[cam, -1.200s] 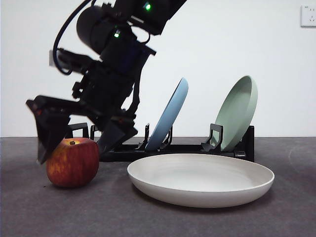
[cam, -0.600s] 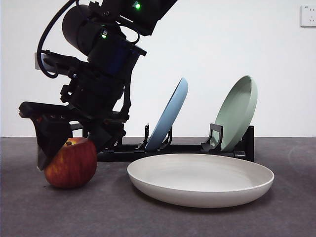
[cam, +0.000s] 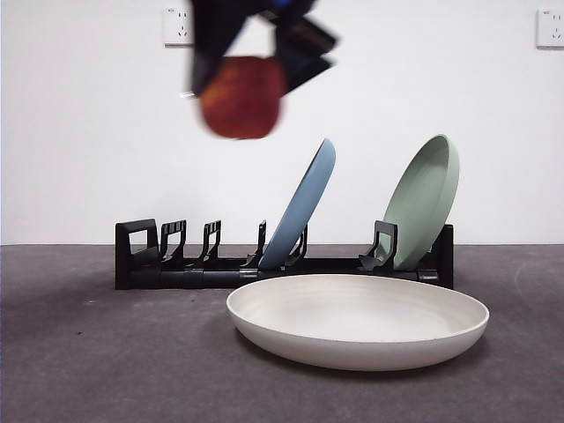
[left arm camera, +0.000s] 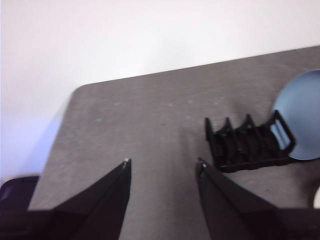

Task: Take the yellow plate from the plate rack,put the plate on the table,take the apple from the table,put the apple in the plate

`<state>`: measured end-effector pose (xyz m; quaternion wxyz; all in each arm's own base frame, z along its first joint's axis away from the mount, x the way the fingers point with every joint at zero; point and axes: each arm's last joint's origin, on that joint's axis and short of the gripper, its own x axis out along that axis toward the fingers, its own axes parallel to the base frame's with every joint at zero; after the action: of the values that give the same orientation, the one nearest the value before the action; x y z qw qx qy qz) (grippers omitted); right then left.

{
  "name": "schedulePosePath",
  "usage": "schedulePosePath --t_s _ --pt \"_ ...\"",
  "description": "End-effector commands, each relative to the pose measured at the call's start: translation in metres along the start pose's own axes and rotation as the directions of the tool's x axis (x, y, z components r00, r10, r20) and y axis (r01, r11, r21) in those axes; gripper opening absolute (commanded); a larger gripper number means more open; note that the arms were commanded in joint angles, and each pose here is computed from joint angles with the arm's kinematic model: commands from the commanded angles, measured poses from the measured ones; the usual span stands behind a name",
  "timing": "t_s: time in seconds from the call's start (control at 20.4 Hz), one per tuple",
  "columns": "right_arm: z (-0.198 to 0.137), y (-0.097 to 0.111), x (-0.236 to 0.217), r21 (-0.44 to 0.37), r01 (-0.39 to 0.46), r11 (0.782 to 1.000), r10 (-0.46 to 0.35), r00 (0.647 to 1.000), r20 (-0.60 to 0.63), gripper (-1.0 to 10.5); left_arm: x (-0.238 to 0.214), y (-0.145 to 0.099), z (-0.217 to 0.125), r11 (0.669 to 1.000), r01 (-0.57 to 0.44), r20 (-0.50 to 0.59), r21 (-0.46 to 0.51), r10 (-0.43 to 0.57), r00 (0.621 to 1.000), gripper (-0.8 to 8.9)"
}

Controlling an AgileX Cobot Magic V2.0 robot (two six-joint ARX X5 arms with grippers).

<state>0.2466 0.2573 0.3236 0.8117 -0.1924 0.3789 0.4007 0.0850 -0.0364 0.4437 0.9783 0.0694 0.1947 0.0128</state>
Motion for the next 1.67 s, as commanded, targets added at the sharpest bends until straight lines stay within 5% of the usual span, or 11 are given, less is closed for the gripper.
schedulePosePath --t_s 0.05,0.29,0.59,1.42,1.67 --pt "-0.012 -0.016 -0.022 0.043 0.028 0.999 -0.025 0.997 -0.069 -0.2 0.011 -0.009 0.005 0.998 0.052 -0.009 0.045 -0.052 0.999 2.16" --pt "-0.042 -0.049 -0.038 0.204 0.095 0.974 -0.032 0.956 -0.293 -0.2 0.037 -0.030 0.012 0.987 0.143 -0.060 0.071 -0.139 0.988 2.16" --pt "-0.060 -0.056 -0.003 0.272 0.118 0.955 -0.044 0.964 -0.264 -0.2 0.048 -0.039 0.016 0.982 0.170 -0.067 0.083 -0.165 0.984 2.16" --pt "-0.109 -0.050 0.101 0.275 0.105 0.956 -0.009 0.944 -0.331 -0.2 0.049 -0.039 0.017 0.982 0.170 -0.059 0.083 -0.165 0.984 2.16" --pt "-0.109 -0.051 0.100 0.276 0.110 0.955 -0.013 0.944 -0.331 2.0 0.049 -0.039 0.017 0.982 0.170 -0.059 0.083 -0.165 0.984 2.16"
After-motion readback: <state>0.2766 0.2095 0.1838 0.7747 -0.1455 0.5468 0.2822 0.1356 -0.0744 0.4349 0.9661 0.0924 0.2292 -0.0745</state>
